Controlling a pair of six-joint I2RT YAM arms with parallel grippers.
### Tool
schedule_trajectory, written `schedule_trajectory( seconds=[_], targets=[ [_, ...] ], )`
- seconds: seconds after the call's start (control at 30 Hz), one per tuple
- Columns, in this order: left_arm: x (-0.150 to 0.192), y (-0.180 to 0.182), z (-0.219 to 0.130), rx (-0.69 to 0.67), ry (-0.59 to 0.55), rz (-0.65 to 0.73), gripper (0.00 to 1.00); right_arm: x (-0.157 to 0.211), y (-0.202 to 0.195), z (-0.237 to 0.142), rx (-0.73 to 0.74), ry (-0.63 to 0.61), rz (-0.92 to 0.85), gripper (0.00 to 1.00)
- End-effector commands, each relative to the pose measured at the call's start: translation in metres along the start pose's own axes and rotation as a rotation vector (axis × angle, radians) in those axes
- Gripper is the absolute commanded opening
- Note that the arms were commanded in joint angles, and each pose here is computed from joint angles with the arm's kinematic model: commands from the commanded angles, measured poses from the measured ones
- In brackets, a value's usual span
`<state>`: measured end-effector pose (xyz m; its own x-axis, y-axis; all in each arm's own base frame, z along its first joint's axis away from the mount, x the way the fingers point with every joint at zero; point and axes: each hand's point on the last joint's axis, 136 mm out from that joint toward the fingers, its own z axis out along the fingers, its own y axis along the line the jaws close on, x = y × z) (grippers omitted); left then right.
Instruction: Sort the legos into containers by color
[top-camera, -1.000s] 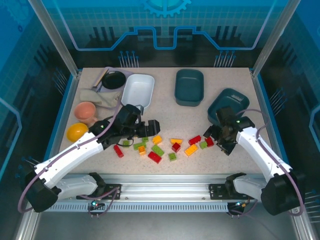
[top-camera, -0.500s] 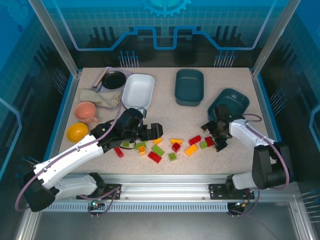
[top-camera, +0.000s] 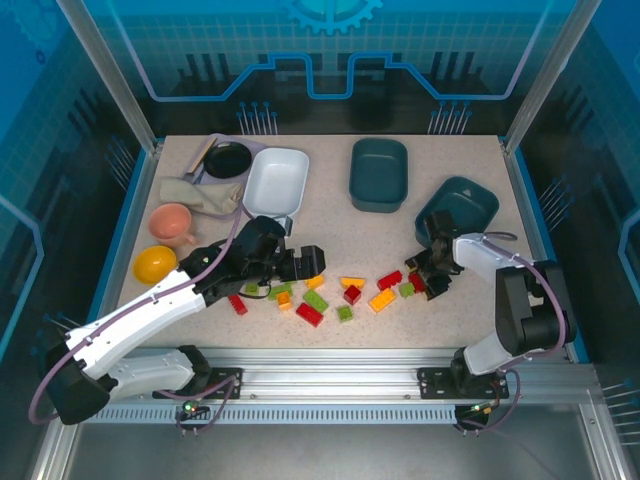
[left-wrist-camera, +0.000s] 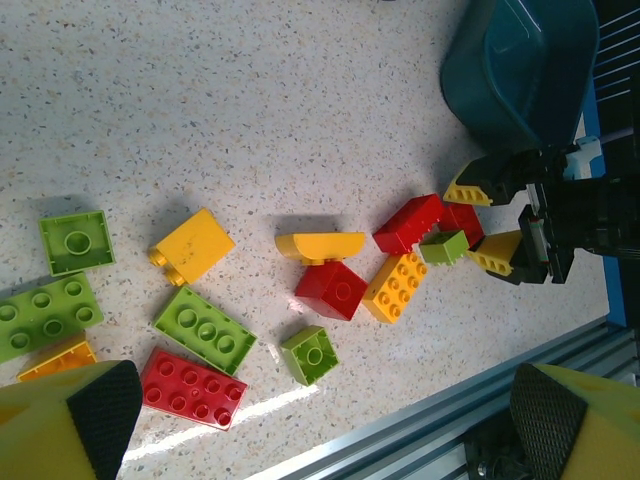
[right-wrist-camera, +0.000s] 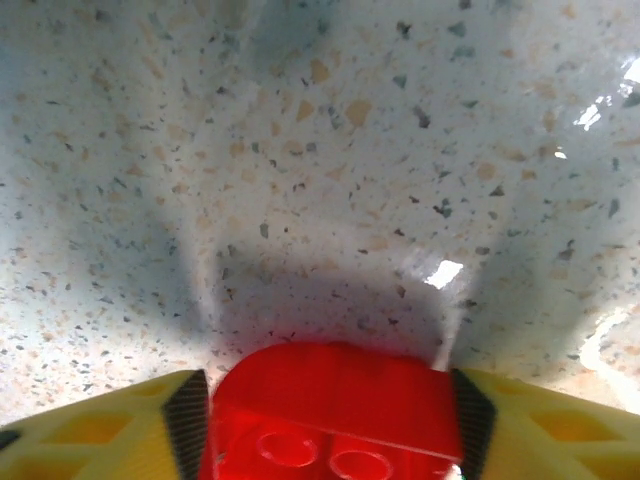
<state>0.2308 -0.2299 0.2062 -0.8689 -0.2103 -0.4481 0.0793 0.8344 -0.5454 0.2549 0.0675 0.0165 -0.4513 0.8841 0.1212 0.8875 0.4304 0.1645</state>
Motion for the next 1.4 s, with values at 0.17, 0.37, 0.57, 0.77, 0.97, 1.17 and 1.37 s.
schedule_trajectory(
  seconds=[0.17,0.37,0.57,0.77,0.97,1.17,1.37],
  targets=[
    [-0.007,-0.007,-0.005,0.02,-0.041,-0.021,0.99,-0.001,0.0,-0.021,0.004,-0.042,-0.051,0.45],
    [-0.023,-0.019,-0.016,0.031,-0.083,-0.013,0.99,-0.015,0.034,-0.115,-0.086,-0.265,-0.283,0.47],
    [-0.064,-0.048,-0.026,0.095,-0.136,-0.041,0.99,-0.076,0.059,-0.141,-0.108,-0.352,-0.316,0.47],
    [-0.094,-0.067,-0.017,0.124,-0.141,-0.029,0.99,-0.124,0.094,-0.108,-0.063,-0.263,-0.379,0.49],
    [-0.102,-0.061,-0.007,0.119,-0.131,-0.067,0.99,-0.146,0.101,-0.07,0.019,-0.183,-0.374,0.53],
    [-0.102,-0.05,-0.007,0.106,-0.134,-0.092,0.99,-0.152,0.097,-0.044,0.061,-0.12,-0.365,0.56],
    [-0.103,-0.044,-0.015,0.099,-0.145,-0.102,0.99,-0.154,0.101,-0.059,0.064,-0.13,-0.377,0.79]
  ],
)
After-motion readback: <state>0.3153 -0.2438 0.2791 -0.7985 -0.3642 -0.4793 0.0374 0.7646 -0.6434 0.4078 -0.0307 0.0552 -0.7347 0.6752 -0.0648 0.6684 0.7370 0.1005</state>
